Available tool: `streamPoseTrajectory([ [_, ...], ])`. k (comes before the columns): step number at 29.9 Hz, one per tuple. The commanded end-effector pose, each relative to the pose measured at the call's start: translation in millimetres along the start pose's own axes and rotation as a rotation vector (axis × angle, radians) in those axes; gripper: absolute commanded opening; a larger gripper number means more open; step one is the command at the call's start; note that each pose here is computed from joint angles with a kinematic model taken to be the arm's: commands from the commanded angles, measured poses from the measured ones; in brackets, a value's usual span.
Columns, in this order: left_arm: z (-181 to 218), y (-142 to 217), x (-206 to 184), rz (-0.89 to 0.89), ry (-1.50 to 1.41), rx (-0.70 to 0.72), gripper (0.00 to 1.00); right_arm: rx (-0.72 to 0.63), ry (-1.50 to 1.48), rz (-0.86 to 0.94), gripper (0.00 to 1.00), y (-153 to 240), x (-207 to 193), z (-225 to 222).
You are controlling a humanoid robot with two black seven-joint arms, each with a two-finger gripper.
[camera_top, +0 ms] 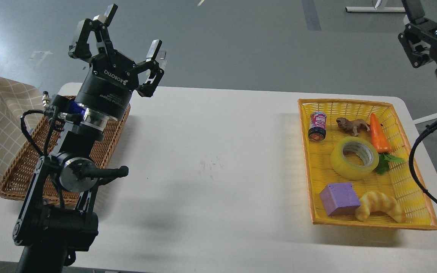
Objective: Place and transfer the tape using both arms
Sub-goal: 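Raise the right gripper and move it toward the yellow tape roll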
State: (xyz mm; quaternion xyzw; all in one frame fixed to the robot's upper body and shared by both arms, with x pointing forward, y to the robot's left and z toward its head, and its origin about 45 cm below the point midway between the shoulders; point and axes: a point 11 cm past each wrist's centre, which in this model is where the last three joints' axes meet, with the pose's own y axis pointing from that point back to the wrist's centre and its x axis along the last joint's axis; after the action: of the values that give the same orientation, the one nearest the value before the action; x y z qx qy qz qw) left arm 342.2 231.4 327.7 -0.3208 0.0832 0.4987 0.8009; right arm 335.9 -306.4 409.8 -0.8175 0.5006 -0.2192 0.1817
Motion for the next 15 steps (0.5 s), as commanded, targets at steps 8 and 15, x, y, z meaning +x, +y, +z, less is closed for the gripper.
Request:
streamPoseTrajectory([
  [8, 1, 0, -2, -0.014, -0.001, 0.000, 0.98, 0.074, 0.054, 0.096, 1.00, 26, 64, -48],
  [15, 1, 1, 0, -0.008, -0.001, 0.000, 0.98, 0.061, 0.054, 0.093, 1.00, 26, 67, -48],
])
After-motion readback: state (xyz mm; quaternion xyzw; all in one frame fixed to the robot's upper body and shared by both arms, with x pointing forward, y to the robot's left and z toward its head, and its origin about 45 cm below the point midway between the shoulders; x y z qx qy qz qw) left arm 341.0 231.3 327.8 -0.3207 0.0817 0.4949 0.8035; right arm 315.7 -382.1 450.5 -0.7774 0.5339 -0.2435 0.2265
